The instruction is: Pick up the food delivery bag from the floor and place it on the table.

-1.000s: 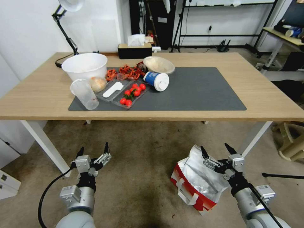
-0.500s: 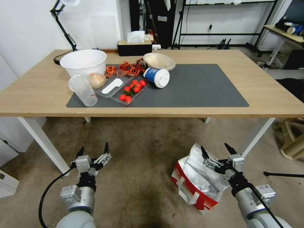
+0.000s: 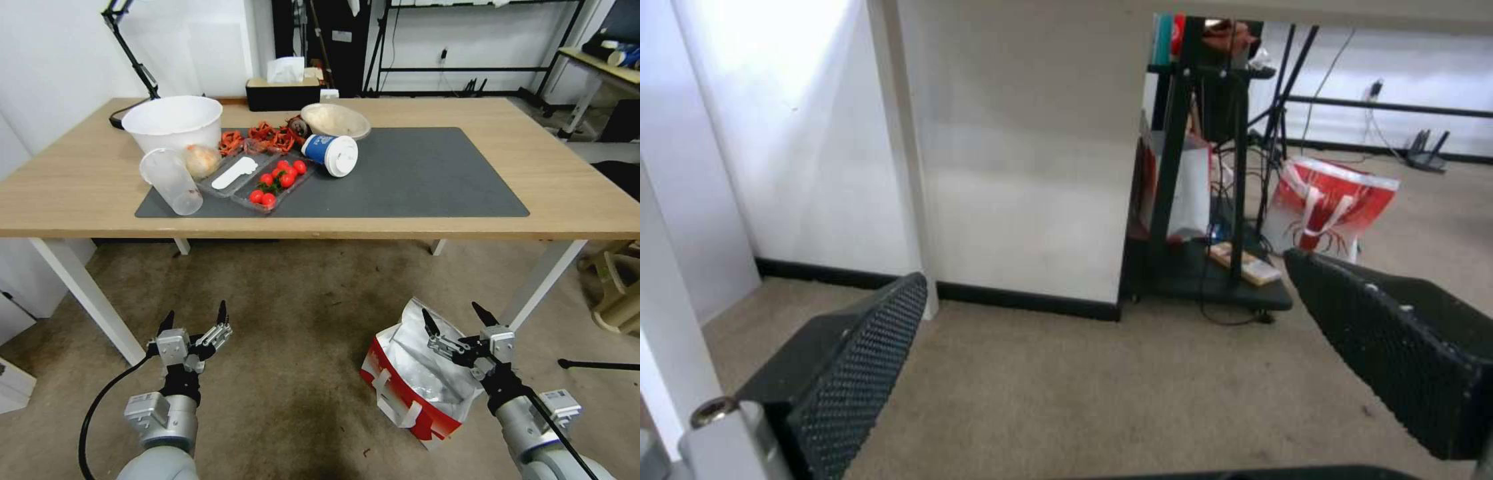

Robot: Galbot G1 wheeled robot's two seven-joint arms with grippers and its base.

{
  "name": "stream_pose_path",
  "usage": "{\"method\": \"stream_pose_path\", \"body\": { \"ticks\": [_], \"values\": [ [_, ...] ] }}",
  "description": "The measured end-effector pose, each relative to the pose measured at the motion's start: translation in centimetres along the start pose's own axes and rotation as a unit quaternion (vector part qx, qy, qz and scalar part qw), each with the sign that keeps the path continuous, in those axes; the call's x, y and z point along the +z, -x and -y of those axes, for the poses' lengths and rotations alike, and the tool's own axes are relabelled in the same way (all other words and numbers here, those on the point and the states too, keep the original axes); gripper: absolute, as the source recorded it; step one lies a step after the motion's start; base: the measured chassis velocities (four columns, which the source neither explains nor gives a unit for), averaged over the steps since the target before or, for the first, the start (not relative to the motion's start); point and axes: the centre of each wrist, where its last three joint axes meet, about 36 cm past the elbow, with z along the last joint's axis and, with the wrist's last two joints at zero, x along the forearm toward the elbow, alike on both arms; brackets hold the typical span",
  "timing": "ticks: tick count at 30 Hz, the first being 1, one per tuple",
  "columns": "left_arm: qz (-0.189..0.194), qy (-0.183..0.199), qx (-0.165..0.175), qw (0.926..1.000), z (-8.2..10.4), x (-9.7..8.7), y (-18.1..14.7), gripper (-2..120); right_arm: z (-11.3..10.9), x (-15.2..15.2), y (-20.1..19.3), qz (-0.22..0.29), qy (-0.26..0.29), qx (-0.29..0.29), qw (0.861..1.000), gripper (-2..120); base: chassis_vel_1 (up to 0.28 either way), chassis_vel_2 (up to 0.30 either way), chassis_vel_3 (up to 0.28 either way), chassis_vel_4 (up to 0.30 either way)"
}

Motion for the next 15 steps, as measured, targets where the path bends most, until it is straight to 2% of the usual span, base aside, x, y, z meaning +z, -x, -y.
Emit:
{"method": "stream_pose_path", "body": {
  "ticks": [15],
  "values": [
    [0.005, -0.001, 0.000, 1.0000, 0.05, -0.15, -0.16, 100, -0.20, -0.11, -0.39, 0.003, 0.001, 0.003, 1.000, 100, 0.000, 0.000, 0.000, 0.000]
  ]
}}
